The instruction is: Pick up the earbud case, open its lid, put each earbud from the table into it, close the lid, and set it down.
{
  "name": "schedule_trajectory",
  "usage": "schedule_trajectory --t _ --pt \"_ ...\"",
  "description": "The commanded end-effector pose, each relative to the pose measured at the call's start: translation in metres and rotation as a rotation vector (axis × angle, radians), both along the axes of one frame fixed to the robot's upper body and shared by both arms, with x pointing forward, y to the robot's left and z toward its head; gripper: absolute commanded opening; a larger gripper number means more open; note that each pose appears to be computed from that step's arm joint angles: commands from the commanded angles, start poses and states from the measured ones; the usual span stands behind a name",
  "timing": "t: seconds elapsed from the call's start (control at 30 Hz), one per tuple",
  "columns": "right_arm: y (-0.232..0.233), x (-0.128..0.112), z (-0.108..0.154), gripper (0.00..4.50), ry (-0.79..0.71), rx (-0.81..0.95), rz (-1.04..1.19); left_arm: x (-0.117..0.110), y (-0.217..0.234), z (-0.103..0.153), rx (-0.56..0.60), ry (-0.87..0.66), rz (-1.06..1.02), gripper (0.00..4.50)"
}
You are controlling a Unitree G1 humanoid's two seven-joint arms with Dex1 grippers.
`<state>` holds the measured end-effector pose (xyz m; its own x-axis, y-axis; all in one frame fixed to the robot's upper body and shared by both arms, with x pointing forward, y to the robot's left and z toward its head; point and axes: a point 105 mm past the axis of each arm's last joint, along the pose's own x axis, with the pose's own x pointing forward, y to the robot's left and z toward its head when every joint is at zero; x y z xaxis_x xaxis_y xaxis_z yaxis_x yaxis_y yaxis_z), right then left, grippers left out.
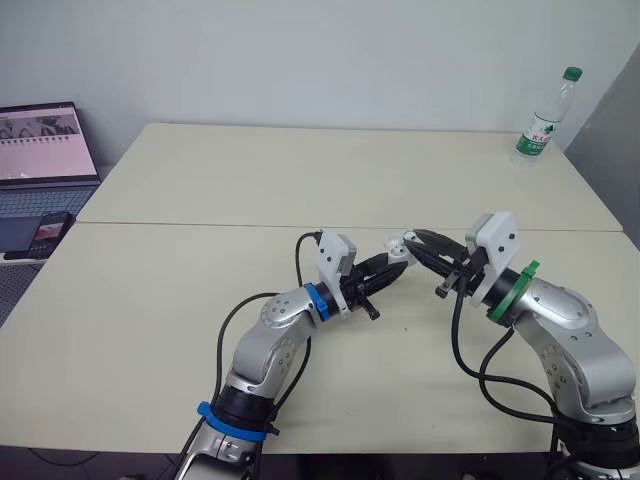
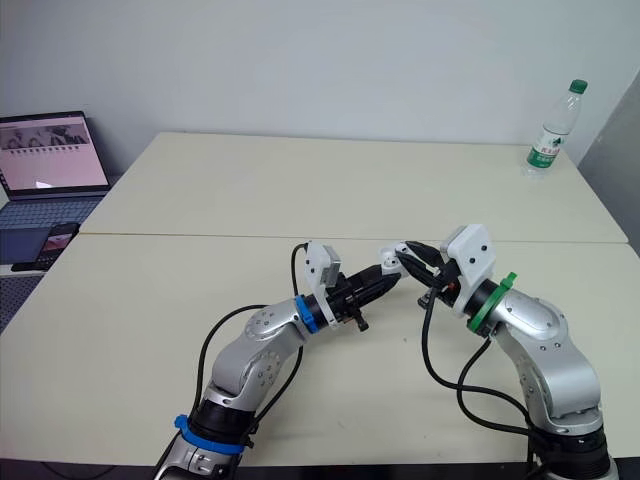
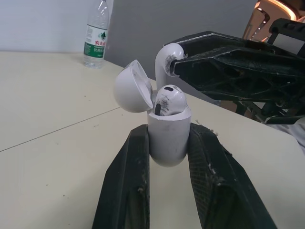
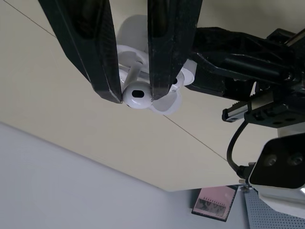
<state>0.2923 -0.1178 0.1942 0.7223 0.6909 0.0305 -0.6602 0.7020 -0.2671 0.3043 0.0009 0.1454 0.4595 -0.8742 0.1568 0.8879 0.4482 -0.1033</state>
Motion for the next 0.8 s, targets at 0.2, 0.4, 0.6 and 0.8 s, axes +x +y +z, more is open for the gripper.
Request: schedule_trajectory --t 0.2,0.4,0.6,0.8 --pt "-0.003 -0.001 0.006 0.44 -0.053 -0.027 -0.016 -0.003 0.001 0.009 -0.008 -0.061 -0.018 0.75" --pt "-0.006 -0.001 0.002 0.44 -0.047 -0.052 -0.03 -0.003 0.001 0.009 -0.011 -0.061 -0.018 0.75" --pt "-0.007 0.0 0.0 0.44 -0.04 -0.059 -0.031 -0.002 0.002 0.01 -0.017 -0.06 -0.011 0.75" --pt "-0.005 -0.001 -0.002 0.44 -0.04 -0.07 -0.024 -0.002 0.002 0.011 -0.02 -0.058 -0.007 0.75"
